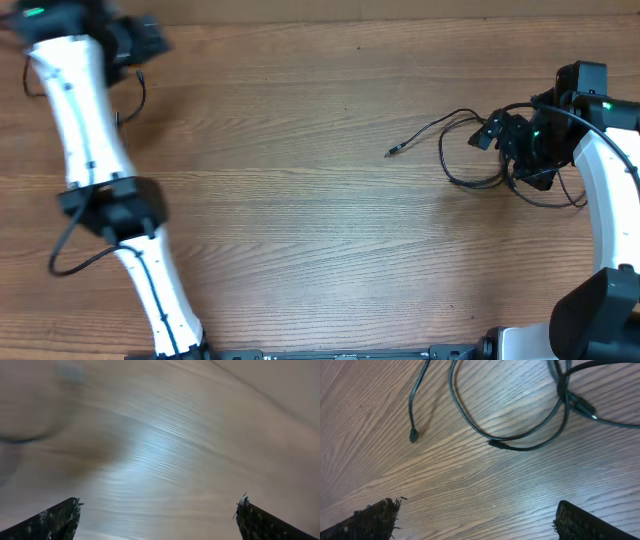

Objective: Untangle cables

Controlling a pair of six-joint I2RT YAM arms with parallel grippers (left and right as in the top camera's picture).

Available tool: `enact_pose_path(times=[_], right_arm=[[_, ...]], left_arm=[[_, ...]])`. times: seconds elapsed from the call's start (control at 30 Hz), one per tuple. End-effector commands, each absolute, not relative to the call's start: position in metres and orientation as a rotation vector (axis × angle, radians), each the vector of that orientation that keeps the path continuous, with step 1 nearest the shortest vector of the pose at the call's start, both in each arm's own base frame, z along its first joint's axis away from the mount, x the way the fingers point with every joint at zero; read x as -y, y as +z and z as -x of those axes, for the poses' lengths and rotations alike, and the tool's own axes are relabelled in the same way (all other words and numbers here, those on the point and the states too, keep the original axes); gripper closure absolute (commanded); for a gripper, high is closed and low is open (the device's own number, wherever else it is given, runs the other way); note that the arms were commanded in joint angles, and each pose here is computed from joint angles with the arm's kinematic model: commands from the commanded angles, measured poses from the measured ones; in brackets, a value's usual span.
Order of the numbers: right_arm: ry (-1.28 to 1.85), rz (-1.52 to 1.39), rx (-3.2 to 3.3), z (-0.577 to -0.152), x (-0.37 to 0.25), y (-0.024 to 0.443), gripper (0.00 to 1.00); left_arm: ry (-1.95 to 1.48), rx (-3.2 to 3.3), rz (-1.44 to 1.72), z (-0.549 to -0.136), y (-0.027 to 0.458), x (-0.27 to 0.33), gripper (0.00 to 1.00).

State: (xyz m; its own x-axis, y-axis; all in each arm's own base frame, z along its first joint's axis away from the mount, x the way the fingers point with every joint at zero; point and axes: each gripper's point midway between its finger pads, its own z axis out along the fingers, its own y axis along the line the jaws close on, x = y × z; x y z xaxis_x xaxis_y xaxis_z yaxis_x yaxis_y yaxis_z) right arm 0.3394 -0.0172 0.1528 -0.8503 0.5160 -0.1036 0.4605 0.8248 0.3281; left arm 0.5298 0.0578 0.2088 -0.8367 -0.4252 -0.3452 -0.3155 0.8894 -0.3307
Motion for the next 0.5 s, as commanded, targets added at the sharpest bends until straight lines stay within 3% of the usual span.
enact_pose_path(times=[0.0, 0.23, 0.47], right_arm=[[0.261, -0.902, -2.72, -0.329, 0.046, 0.172, 0.0], [0.142, -1.165, -2.519, -0.326, 0.102, 0.183, 0.0], [0.126, -1.55, -2.415, -0.324, 0.115, 0.122, 0.02]], left_arm=[[-0.464, -2.669, 0.116, -0.533, 0.217, 0.048, 0.0], [-0.458, -2.614, -0.238, -0.524, 0.219, 0.189, 0.0], [-0.316, -2.587, -0.327, -0.509, 0.218, 0.238, 0.0]])
